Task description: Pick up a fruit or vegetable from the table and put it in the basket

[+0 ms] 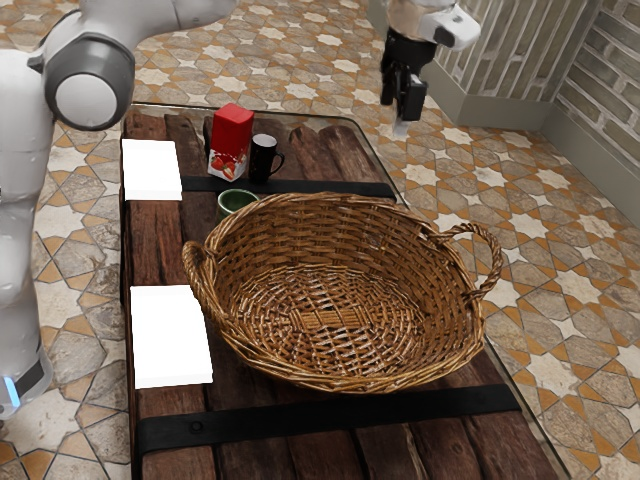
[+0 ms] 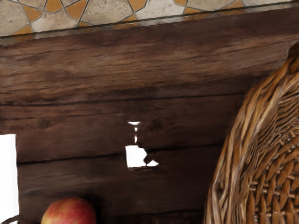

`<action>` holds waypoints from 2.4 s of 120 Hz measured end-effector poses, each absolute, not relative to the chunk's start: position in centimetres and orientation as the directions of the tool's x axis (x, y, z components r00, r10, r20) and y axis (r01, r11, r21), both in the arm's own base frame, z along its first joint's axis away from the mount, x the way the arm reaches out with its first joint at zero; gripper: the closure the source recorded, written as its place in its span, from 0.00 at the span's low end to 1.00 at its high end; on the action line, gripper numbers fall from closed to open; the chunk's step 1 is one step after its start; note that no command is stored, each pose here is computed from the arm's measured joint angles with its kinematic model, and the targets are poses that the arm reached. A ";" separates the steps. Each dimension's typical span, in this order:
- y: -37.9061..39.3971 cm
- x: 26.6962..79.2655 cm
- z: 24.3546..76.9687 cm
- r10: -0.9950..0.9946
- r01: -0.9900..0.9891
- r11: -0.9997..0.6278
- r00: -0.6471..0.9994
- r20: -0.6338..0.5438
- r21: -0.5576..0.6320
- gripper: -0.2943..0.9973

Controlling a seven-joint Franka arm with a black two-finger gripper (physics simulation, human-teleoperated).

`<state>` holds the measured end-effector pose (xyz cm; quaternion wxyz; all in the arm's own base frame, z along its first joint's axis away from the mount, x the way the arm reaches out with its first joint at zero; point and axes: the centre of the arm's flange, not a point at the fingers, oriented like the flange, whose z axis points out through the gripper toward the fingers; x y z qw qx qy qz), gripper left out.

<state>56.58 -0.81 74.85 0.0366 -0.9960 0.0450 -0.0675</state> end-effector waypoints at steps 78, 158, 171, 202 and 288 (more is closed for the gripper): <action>14.4 50.0 55.7 0.068 0.071 -0.997 0.995 -0.067 0.041 0.23; 14.2 53.6 43.5 0.146 0.155 -0.985 0.983 -0.109 0.078 0.23; 15.5 53.5 42.5 0.184 0.194 -0.976 0.977 -0.112 0.093 0.23; 16.1 53.8 42.1 0.215 0.224 -0.970 0.972 -0.090 0.098 0.39; -25.8 54.3 58.2 -0.508 -0.511 -0.859 0.858 -0.083 -0.021 0.34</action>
